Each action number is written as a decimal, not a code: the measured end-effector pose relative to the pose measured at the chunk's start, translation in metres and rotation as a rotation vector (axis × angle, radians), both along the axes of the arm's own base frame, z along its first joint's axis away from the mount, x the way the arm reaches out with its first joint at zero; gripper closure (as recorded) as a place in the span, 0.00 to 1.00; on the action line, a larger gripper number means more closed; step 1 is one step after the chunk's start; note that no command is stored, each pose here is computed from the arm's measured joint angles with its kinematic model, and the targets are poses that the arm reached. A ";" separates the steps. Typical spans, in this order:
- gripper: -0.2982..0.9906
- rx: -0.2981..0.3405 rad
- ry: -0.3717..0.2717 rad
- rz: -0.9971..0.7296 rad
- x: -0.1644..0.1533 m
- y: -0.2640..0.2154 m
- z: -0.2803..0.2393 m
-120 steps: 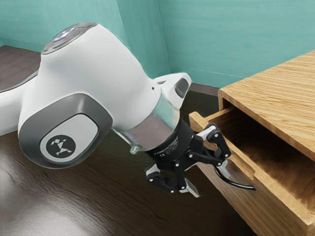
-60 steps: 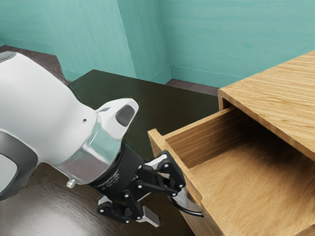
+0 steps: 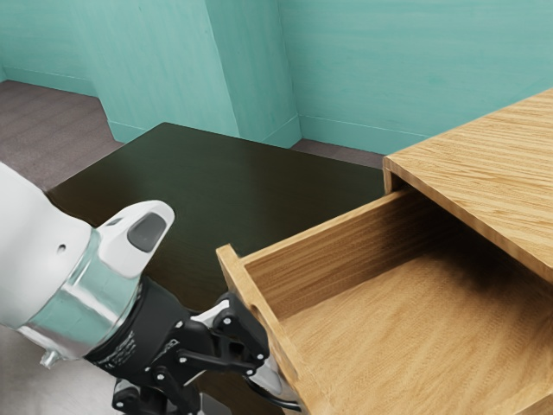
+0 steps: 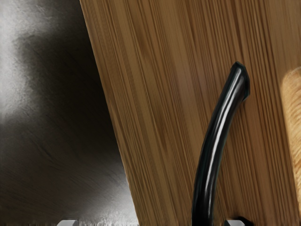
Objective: Pull the drawer handle with one arm to open the drawer
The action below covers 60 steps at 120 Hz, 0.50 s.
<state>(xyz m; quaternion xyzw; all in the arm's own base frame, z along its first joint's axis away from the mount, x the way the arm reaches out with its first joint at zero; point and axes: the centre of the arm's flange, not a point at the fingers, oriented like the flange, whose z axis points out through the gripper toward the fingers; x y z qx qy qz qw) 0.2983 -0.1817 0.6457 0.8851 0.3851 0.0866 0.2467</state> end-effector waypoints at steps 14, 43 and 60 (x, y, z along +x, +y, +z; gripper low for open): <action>0.48 -0.014 -0.005 -0.005 -0.015 0.007 -0.002; 0.48 -0.025 -0.021 -0.008 -0.037 0.017 -0.002; 0.48 -0.029 -0.029 -0.002 -0.048 0.025 -0.001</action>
